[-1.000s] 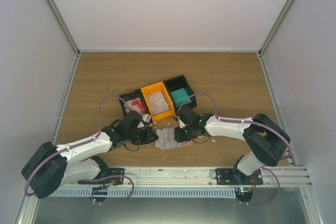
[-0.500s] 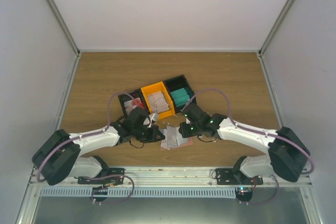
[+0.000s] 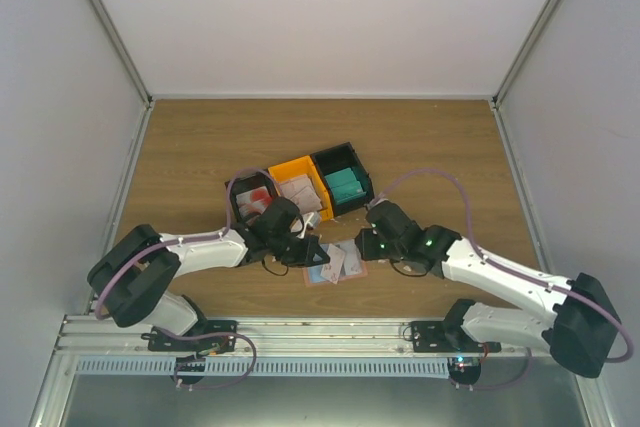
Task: Put the credit cards into the card holder
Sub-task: Turn over the card slot in the card holder, then insert the credit card into the card holder.
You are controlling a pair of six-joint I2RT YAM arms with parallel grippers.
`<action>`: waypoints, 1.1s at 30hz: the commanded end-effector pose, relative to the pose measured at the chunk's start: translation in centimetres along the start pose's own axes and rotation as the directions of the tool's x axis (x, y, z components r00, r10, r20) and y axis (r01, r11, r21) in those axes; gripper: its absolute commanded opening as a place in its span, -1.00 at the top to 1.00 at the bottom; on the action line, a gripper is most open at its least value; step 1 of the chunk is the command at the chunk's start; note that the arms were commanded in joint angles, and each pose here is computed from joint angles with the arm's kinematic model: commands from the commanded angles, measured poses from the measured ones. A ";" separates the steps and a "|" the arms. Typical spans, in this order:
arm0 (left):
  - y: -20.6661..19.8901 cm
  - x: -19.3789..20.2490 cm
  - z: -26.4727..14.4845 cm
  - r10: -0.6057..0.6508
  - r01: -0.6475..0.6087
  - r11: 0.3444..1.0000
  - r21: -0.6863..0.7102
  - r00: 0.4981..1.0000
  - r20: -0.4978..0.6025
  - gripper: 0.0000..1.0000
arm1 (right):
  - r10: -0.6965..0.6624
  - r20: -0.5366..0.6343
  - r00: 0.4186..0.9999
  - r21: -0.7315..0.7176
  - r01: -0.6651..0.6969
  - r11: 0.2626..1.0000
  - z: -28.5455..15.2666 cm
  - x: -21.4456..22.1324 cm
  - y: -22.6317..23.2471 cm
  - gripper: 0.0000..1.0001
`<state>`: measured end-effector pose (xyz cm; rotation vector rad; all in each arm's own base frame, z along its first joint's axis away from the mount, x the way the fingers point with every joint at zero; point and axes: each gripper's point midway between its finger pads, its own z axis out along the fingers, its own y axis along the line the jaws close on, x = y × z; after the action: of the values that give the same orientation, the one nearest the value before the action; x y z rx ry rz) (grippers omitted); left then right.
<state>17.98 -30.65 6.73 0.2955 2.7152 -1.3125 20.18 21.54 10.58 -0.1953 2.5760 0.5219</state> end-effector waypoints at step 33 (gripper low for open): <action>1.2 -1.7 -2.6 -0.230 0.197 0.973 0.122 0.882 0.411 1.00 | -0.003 -0.308 0.952 0.115 0.040 0.993 4.5 8.7 -4.3 0.31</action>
<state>18.92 -27.62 6.92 -0.2506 2.4693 -1.3126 16.55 20.24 1.92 -0.3198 2.8480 0.4015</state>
